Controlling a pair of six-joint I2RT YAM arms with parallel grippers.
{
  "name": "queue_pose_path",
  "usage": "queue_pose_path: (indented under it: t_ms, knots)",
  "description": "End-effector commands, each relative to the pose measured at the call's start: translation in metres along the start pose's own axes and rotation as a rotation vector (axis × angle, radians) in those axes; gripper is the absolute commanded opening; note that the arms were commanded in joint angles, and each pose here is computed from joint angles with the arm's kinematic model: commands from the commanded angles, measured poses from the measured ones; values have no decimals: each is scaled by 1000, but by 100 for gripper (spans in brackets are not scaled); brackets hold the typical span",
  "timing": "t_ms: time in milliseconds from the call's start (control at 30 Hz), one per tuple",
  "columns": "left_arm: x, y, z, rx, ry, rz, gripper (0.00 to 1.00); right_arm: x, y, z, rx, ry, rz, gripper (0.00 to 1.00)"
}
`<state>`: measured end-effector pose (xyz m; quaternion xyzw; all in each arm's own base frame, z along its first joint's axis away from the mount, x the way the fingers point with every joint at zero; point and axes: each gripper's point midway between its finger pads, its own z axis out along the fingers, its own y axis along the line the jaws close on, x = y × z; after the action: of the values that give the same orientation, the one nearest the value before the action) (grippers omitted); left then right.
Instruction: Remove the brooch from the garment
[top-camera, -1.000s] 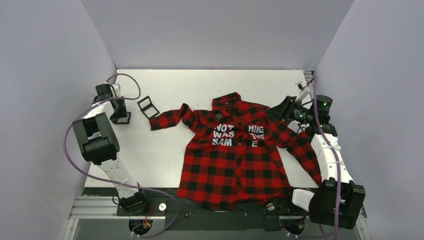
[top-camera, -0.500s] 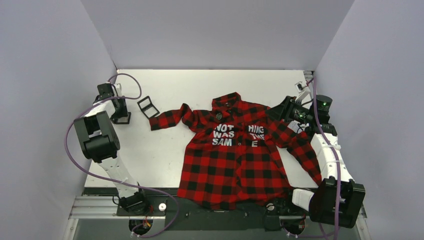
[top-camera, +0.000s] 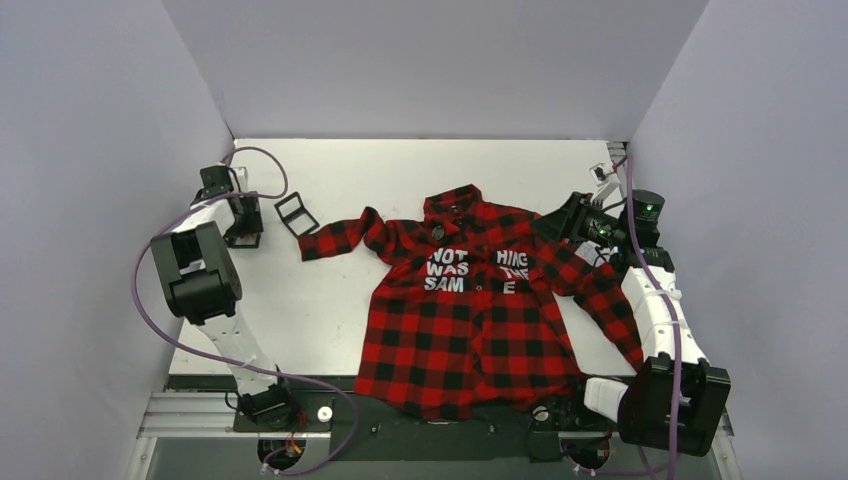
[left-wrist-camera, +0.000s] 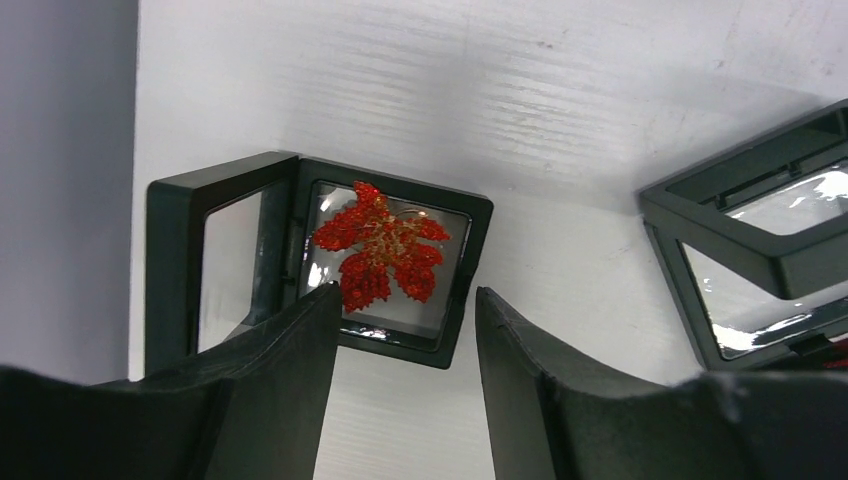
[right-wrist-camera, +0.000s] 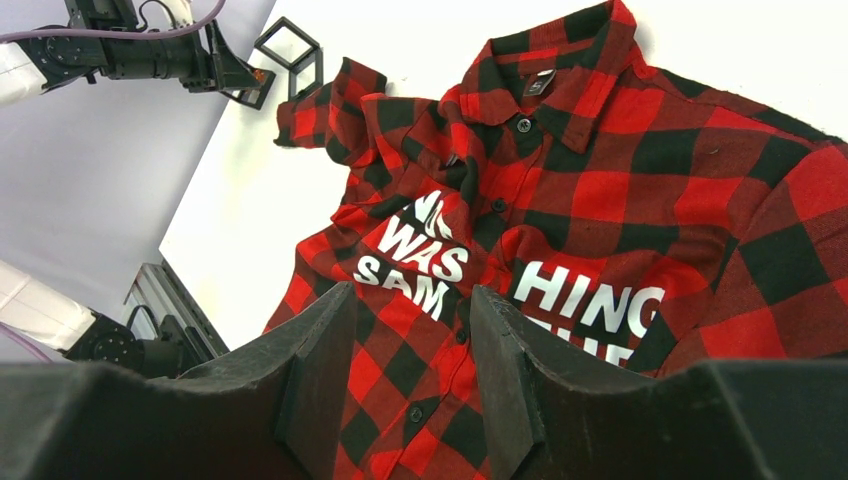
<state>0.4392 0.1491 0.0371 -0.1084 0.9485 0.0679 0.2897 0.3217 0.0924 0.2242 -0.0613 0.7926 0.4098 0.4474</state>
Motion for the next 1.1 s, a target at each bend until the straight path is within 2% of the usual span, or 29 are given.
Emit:
queue_pose_path:
  t_ms: [0,233,367,500,533,667,833,967,1067]
  knots:
    - [-36,-12,-29,21,-107,24,49,-18,15,-1,-43,-28,-77,43]
    - [-59,-56,-72,97,-209,72,57,-17,16,0,-46,-25,-84,43]
    - [-79,-93,-115,185,-309,129,58,-13,13,2,-31,-10,-94,43]
    - [-83,-164,-162,433,-383,253,59,-4,7,11,2,44,-84,43]
    - [-75,-196,-176,539,-391,301,59,1,3,18,16,69,-79,43]
    - [-52,-280,-209,770,-415,399,58,7,-2,47,52,136,-95,42]
    - [-17,-361,-208,961,-312,410,55,-16,2,97,82,125,-111,43]
    - [-9,-389,-198,1019,-288,379,53,-26,0,143,99,136,-81,46]
    - [-2,-395,-185,1026,-250,352,53,-26,-1,182,89,168,-43,46]
